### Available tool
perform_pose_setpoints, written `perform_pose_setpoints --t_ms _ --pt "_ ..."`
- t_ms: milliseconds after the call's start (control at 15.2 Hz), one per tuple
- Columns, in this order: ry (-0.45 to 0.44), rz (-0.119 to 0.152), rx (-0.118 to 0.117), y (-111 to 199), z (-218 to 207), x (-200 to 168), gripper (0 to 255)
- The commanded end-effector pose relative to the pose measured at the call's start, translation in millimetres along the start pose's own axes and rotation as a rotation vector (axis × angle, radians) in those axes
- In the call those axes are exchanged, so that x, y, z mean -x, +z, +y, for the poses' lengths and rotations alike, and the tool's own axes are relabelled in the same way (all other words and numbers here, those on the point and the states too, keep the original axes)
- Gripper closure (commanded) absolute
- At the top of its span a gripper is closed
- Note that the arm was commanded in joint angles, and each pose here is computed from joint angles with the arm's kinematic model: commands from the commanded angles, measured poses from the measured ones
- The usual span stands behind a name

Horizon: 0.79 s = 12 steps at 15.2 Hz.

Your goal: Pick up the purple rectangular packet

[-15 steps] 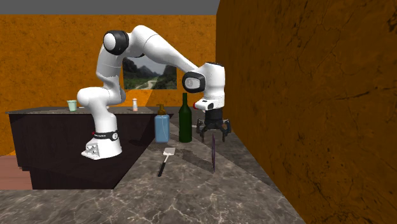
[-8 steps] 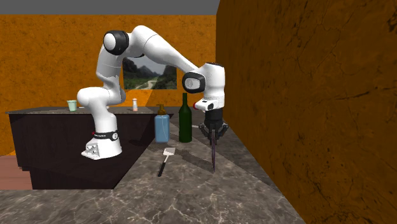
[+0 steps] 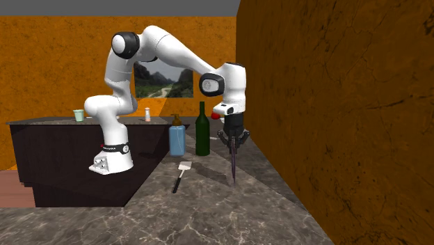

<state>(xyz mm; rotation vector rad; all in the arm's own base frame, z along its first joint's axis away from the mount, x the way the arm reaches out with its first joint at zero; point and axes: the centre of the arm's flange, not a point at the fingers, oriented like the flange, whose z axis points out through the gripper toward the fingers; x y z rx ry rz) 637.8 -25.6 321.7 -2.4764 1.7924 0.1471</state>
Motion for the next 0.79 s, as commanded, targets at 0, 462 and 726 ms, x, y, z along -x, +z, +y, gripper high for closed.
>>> perform_pose_setpoints --t_ms 0,462,726 --pt "0.000 0.000 0.000 -10 0 1 255" --pt "0.000 0.000 0.000 -47 -1 6 255" --pt "0.000 0.000 0.000 -58 -1 7 255"
